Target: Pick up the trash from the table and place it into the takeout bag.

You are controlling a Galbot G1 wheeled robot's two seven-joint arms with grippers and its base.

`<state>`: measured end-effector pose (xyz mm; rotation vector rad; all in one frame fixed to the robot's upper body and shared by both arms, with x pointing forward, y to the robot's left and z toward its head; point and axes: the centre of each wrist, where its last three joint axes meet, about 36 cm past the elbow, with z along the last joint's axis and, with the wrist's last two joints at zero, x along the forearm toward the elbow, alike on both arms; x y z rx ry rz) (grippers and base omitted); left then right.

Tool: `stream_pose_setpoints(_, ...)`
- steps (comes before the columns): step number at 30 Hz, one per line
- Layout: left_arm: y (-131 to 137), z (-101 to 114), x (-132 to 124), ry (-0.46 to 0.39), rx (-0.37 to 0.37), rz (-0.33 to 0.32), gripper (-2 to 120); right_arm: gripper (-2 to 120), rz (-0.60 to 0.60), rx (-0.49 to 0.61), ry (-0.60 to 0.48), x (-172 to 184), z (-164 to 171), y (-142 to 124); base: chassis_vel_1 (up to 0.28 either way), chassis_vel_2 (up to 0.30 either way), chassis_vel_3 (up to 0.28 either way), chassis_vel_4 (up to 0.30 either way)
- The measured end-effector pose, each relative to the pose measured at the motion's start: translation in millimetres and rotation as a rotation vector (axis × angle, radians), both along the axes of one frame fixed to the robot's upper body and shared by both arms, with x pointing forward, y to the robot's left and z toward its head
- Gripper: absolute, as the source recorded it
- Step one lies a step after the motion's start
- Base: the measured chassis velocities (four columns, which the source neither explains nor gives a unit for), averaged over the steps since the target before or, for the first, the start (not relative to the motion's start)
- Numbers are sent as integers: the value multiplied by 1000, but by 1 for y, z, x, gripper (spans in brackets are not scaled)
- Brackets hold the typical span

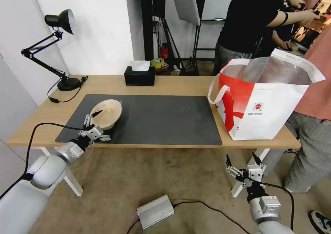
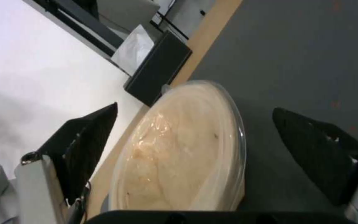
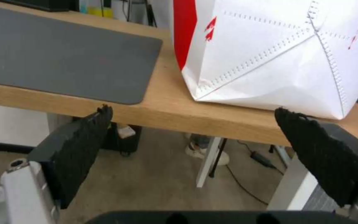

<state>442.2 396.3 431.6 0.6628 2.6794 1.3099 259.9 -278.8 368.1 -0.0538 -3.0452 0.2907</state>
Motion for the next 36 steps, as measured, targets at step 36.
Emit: stream_pose_setpoints(36, 15, -18, 22, 24, 35, 3, 100, 100, -13, -1, 9, 0, -4, -1, 0, 0, 0, 0)
